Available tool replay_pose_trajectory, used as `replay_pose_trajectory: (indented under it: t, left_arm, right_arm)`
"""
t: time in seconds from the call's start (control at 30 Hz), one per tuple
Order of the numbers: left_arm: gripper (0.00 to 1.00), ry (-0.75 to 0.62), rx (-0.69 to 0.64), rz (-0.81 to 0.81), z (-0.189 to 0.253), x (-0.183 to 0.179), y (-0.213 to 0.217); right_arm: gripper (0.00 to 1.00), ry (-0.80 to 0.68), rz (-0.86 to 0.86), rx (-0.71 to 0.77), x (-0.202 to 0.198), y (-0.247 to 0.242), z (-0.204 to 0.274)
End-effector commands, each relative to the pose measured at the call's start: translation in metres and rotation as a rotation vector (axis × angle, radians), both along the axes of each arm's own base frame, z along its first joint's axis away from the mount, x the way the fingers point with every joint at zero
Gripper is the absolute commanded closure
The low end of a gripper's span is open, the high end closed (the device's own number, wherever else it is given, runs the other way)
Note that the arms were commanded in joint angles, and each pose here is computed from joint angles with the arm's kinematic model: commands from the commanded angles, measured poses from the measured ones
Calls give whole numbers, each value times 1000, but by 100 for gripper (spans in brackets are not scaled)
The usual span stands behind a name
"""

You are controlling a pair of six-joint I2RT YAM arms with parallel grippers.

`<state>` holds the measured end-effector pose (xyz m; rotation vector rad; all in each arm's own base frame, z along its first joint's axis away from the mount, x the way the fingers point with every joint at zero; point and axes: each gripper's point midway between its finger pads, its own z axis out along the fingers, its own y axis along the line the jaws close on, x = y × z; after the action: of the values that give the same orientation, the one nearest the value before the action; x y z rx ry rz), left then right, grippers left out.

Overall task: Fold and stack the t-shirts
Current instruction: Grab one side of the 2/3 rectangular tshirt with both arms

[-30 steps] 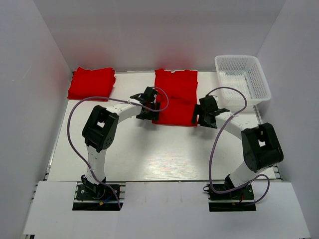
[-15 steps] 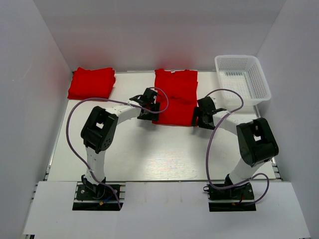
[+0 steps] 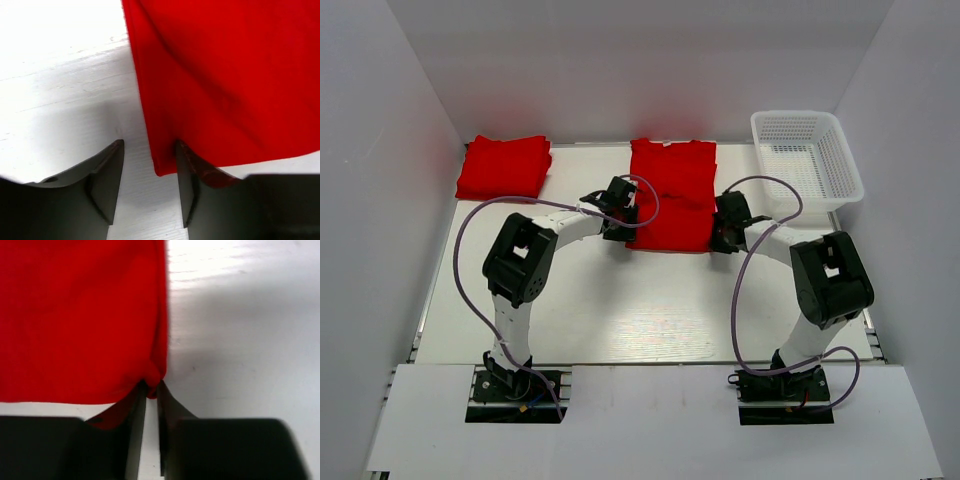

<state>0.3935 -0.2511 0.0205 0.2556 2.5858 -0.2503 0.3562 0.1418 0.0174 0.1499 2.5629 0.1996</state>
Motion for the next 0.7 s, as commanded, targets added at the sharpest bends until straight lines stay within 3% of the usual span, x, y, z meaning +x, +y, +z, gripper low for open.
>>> replay_pose_trajectory:
  t: [0.0,0.03,0.1,0.13,0.17,0.4,0.67]
  left_arm:
    - [55,138,-26,-40,-32,-30,-6]
    - [61,148,-42,-51,-31,-32,-9]
    - [75,160,-44,-55,-35,-34,-10]
    - [96,167,-54,-61,-35,-36,-12]
    - [100,171,-61,-66,-34,-37,-13]
    - [100,87,-64,-19,4,-52,4]
    - [100,199,-50,-93,32,-124,18]
  right_arm:
    - [87,14,54,63,2,17,-7]
    - [100,12,67,80,3,21,-8]
    - [100,24,72,85,-1,21,-12]
    - [100,18,86,94,-3,22,-7]
    - [100,25,90,91,-7,22,-9]
    - [100,7,119,22,-45,-2,18]
    - [100,36,183,61,-115,-16,41]
